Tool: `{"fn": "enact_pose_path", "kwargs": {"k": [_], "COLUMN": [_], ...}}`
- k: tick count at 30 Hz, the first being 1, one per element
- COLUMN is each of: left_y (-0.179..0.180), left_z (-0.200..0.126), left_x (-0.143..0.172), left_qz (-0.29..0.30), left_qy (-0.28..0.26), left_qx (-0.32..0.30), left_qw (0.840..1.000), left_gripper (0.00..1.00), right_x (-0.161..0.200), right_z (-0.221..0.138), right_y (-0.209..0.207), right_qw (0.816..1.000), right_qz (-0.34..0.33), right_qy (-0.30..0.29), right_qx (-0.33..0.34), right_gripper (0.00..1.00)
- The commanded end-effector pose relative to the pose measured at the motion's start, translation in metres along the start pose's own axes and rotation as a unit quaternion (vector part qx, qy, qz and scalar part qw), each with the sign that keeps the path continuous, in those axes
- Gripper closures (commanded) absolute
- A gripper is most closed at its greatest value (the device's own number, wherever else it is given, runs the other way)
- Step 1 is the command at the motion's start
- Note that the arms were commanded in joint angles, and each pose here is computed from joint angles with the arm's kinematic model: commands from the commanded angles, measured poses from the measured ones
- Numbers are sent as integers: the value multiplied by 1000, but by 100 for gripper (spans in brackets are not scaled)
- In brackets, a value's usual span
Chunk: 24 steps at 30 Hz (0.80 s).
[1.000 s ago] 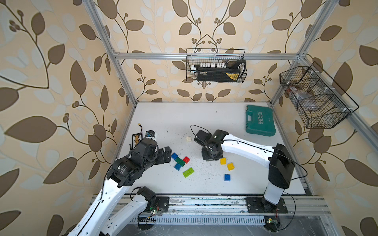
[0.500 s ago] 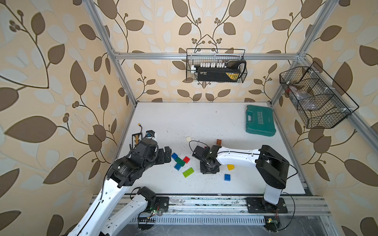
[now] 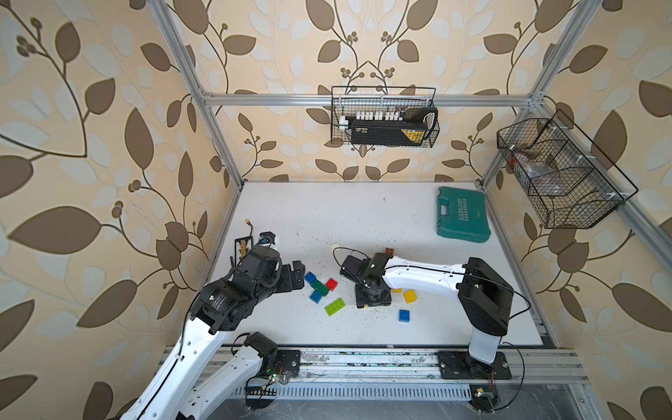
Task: Assemble the number 1 with lego
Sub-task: Place the lego brick at the center of the board, then pick up the lego brick from the center of the board.
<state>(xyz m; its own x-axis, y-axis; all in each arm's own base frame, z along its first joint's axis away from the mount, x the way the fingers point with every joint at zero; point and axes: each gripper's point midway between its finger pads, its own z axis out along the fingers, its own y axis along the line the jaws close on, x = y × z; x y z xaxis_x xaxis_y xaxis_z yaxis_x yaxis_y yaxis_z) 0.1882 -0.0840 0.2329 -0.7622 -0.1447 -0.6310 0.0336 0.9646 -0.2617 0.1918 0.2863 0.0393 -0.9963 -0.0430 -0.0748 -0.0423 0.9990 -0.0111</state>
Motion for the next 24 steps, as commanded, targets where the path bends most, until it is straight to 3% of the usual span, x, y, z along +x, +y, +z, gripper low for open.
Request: {"fn": "enact_pose_path", "kwargs": {"k": [1, 24], "left_y": [-4, -6], "left_z": [-1, 2], "left_x": [-1, 0], "left_qz": [10, 13], "left_qy": [-2, 4], "left_qx": [9, 10], "left_qw": [1000, 1000], "left_gripper": [1, 1], "right_x": [0, -15], "right_z": [5, 16], "right_y": [-7, 4], "right_qw": [999, 999], "right_qz": [-10, 2], "right_qy": [11, 21], "right_qx": [29, 26], "right_gripper": [42, 56]}}
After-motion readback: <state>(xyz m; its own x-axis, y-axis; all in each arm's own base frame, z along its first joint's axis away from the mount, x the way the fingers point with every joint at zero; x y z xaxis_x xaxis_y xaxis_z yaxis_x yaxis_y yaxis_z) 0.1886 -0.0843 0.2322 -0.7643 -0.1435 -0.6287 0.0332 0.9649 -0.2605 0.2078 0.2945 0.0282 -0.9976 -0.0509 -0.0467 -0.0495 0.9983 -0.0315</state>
